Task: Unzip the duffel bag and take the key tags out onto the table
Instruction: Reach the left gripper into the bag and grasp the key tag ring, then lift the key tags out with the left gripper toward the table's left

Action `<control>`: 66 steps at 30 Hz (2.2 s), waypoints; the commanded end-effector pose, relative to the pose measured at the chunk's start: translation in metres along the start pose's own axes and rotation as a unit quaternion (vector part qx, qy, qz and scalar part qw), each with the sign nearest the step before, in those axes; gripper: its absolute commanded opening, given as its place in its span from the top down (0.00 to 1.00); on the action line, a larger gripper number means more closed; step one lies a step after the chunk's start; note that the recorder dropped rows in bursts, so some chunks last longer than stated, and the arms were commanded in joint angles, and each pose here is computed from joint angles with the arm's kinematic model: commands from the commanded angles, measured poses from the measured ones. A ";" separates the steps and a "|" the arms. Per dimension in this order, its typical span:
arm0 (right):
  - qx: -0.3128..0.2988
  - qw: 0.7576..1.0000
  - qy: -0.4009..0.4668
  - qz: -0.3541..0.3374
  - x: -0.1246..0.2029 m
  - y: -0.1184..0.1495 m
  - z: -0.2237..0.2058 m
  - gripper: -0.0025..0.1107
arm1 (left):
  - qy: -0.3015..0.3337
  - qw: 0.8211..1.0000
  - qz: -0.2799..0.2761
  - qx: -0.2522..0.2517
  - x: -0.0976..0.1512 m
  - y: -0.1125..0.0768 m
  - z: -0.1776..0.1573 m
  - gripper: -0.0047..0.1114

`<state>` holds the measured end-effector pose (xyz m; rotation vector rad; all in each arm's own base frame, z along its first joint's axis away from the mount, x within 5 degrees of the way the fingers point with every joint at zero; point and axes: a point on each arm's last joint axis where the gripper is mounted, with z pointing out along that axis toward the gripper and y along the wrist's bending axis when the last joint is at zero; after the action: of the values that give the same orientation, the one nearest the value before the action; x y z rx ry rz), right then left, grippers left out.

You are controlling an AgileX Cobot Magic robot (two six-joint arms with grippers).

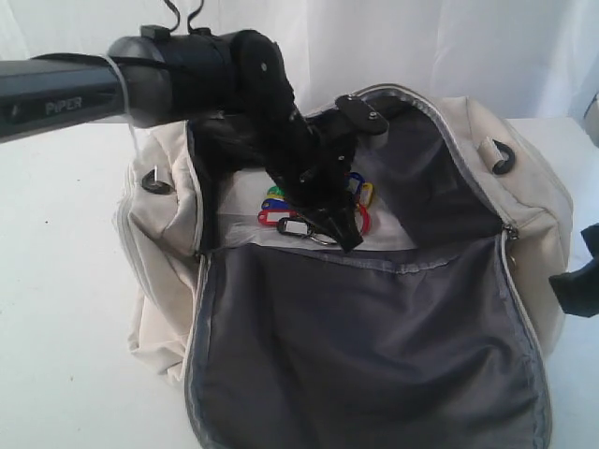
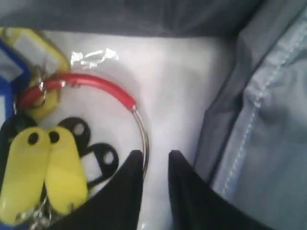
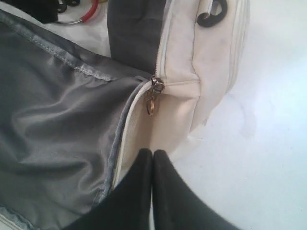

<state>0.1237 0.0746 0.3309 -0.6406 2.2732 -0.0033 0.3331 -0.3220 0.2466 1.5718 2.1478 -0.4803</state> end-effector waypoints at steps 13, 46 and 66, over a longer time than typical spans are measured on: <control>0.010 0.999 -0.027 0.015 0.002 -0.005 -0.009 0.98 | -0.003 0.997 -0.071 -0.027 0.006 0.009 0.053 0.58; 0.011 0.999 -0.026 0.019 0.003 -0.005 -0.009 0.98 | 0.000 0.993 -0.075 -0.089 -0.011 -0.006 -0.023 0.96; 0.007 0.999 -0.033 0.015 0.004 -0.003 -0.005 0.98 | 0.049 0.984 -0.043 -0.163 0.008 -0.031 -0.170 0.96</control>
<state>0.1193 0.0685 0.3316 -0.5908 2.2405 0.0093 0.2867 -0.2613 0.3740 1.3507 2.1702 -0.1413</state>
